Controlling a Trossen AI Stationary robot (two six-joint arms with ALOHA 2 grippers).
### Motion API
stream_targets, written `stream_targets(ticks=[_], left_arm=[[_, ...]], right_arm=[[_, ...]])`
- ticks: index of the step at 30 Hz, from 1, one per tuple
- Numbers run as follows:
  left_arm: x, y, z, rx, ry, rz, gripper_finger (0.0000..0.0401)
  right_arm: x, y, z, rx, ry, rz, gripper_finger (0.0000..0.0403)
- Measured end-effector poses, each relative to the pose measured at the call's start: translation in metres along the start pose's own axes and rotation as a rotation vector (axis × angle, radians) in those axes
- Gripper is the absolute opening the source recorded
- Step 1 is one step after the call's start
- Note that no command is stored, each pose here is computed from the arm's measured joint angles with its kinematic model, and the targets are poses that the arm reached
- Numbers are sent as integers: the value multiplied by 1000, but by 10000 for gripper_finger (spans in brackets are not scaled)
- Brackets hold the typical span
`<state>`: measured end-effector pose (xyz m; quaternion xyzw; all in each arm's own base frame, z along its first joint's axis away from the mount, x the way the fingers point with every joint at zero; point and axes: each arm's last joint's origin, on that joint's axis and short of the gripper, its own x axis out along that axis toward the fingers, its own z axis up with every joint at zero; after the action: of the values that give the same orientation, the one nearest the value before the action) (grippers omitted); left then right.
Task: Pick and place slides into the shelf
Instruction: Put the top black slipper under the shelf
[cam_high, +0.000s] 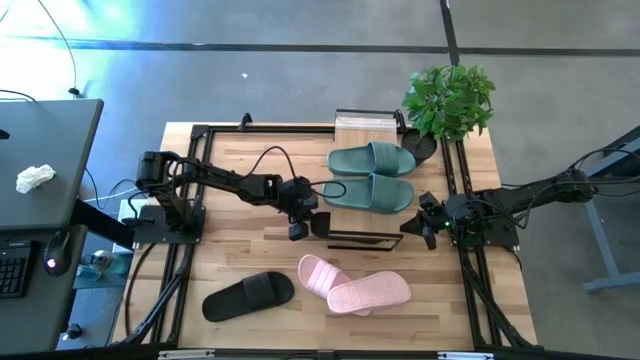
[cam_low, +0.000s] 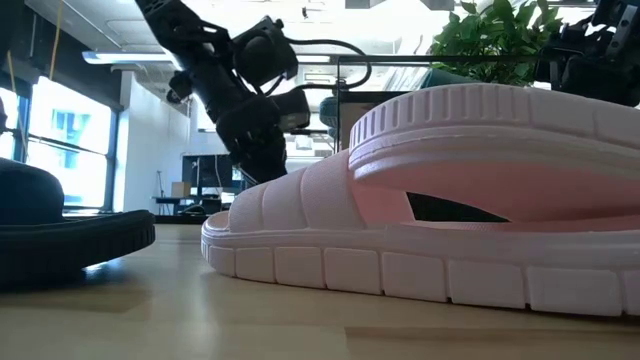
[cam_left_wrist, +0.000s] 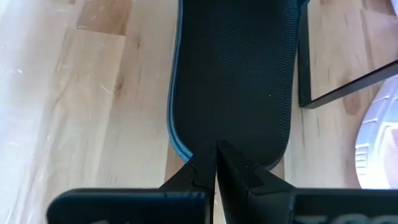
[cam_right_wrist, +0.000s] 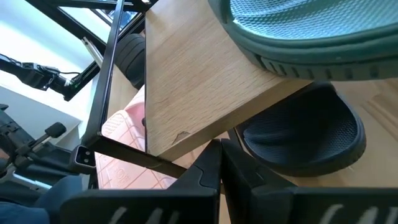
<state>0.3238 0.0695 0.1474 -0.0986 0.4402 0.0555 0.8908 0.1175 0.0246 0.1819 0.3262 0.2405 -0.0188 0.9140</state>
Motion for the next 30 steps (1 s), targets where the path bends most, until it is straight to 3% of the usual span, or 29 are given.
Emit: stream_targets(ticks=[6, 16, 21, 24, 30], left_arm=[[0, 1, 0, 16, -3, 30, 4], [0, 1, 0, 19, -3, 30, 4], [0, 1, 0, 19, -2, 30, 4], [0, 1, 0, 20, -4, 30, 4], [0, 1, 0, 23, -4, 24, 4]], right_arm=[[0, -2, 0, 29, -39, -57, 0], [-11, -23, -15, 274, 1, -307, 0], [0, -35, -27, 397, 3, -282, 0], [3, -32, -20, 376, -72, -241, 0], [2, -41, -21, 368, -61, -329, 0]])
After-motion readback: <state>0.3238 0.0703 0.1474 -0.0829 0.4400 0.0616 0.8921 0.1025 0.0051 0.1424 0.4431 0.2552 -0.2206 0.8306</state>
